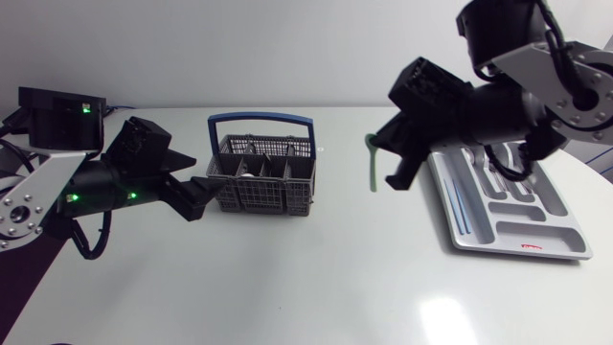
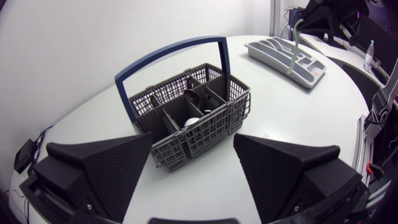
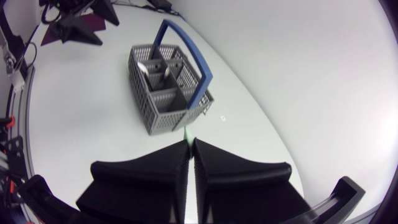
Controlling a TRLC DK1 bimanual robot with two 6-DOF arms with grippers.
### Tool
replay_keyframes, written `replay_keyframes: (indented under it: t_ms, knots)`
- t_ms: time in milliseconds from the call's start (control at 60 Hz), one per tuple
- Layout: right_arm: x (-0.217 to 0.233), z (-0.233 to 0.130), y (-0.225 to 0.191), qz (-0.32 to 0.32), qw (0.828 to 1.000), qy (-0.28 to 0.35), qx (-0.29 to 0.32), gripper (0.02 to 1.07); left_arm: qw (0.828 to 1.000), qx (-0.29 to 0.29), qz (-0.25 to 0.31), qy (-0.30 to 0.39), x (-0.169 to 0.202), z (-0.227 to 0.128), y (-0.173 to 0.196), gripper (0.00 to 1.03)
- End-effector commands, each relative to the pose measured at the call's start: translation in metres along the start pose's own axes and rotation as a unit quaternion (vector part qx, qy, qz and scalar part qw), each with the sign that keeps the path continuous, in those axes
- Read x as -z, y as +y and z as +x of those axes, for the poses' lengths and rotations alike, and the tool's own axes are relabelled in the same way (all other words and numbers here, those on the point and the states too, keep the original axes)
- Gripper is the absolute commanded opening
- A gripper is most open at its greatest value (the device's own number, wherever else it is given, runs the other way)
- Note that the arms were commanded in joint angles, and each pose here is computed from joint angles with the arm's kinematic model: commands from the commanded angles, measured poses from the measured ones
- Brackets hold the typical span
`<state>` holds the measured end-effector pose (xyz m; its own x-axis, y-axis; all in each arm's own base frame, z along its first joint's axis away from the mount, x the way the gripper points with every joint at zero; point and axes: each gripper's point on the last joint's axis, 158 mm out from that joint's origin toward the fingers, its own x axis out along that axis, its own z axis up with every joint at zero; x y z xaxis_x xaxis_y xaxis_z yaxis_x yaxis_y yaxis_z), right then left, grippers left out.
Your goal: Unload the cutlery basket into the drawer organizer.
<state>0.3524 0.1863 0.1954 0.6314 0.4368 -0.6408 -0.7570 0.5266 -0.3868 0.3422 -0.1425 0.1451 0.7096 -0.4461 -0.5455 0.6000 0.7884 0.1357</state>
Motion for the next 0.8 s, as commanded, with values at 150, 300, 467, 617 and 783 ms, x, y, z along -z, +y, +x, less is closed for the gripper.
replay_keyframes:
  t_ms: [150,300,467,617,783]
  knots:
    - [0.091,-0.026,-0.018,-0.067,0.993,0.098,0.02,0.08,0.999,0.016,0.026,0.011,0.001,0.013,-0.014,0.91]
    - [0.147,-0.042,-0.041,-0.106,0.979,0.169,0.049,0.08,0.999,0.01,0.043,0.011,-0.004,0.016,-0.019,0.91]
    - [0.21,-0.057,-0.069,-0.115,0.963,0.232,0.067,0.08,0.999,0.008,0.051,0.011,-0.008,0.018,-0.023,0.91]
    - [0.263,-0.071,-0.092,-0.111,0.95,0.28,0.077,0.08,0.998,0.008,0.055,0.012,-0.009,0.019,-0.025,0.91]
    - [0.324,-0.076,-0.112,-0.096,0.935,0.335,0.068,0.08,0.998,0.006,0.062,0.015,-0.009,0.021,-0.026,0.91]
